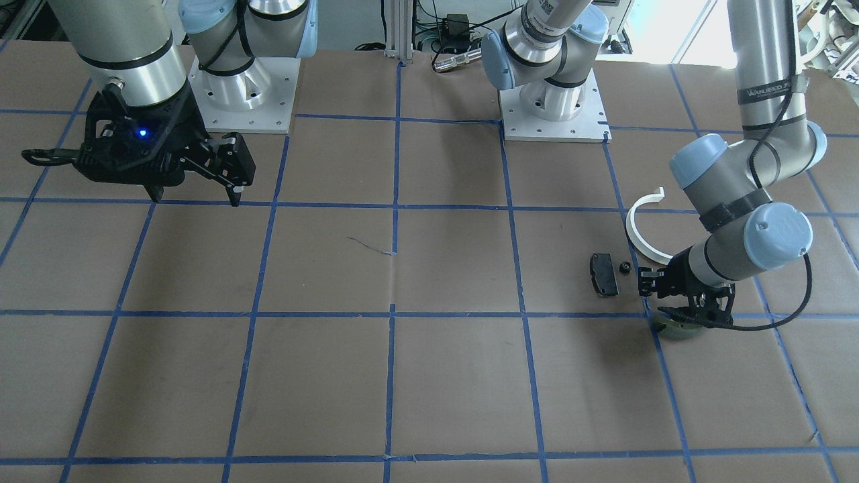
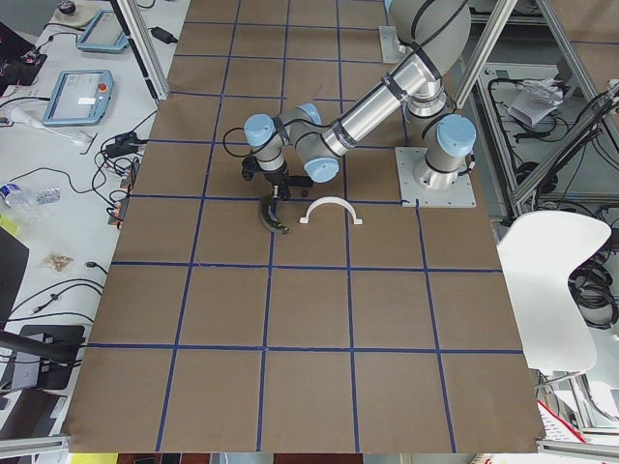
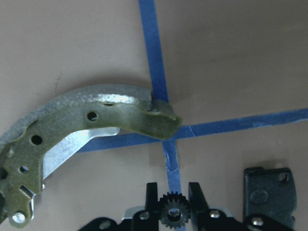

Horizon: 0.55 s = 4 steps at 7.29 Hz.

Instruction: Place bearing gear from tray to pile

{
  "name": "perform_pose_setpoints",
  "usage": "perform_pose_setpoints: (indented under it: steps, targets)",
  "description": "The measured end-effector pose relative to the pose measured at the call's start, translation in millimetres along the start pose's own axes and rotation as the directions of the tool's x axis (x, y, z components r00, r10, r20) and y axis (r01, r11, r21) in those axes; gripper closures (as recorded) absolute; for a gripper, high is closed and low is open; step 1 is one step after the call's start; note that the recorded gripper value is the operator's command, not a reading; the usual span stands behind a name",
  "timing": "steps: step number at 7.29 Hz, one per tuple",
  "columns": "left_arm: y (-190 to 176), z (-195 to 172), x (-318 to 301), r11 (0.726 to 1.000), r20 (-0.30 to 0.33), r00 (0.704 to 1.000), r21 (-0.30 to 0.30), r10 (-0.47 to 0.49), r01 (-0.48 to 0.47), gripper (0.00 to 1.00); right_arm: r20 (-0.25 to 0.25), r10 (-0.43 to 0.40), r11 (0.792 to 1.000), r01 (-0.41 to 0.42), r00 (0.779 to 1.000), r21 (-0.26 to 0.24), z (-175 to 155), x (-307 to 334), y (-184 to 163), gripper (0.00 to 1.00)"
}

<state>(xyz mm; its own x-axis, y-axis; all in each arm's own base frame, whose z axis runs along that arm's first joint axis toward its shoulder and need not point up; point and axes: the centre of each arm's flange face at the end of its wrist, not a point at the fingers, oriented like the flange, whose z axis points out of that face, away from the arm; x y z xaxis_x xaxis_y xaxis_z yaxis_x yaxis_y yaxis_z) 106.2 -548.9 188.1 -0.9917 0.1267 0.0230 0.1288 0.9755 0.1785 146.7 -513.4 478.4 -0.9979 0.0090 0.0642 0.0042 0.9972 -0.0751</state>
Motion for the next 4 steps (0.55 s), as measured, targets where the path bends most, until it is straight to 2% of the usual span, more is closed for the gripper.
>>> perform_pose_setpoints:
  steps: [2, 4]
  targets:
    - [-0.7, -3.3, 2.2, 1.000, 0.003, 1.000, 0.005, 0.001, -0.001, 0.00, 0.000, 0.000, 1.000, 0.000, 1.000, 0.001, -0.6, 0.0, 0.5, 0.00]
    - [-8.6, -36.4, 31.8, 0.999, 0.039, 0.999, 0.051, 0.014, -0.016, 0.00, -0.001, -0.001, 1.000, 0.001, 1.000, 0.003, -1.7, -0.4, 1.3, 0.00]
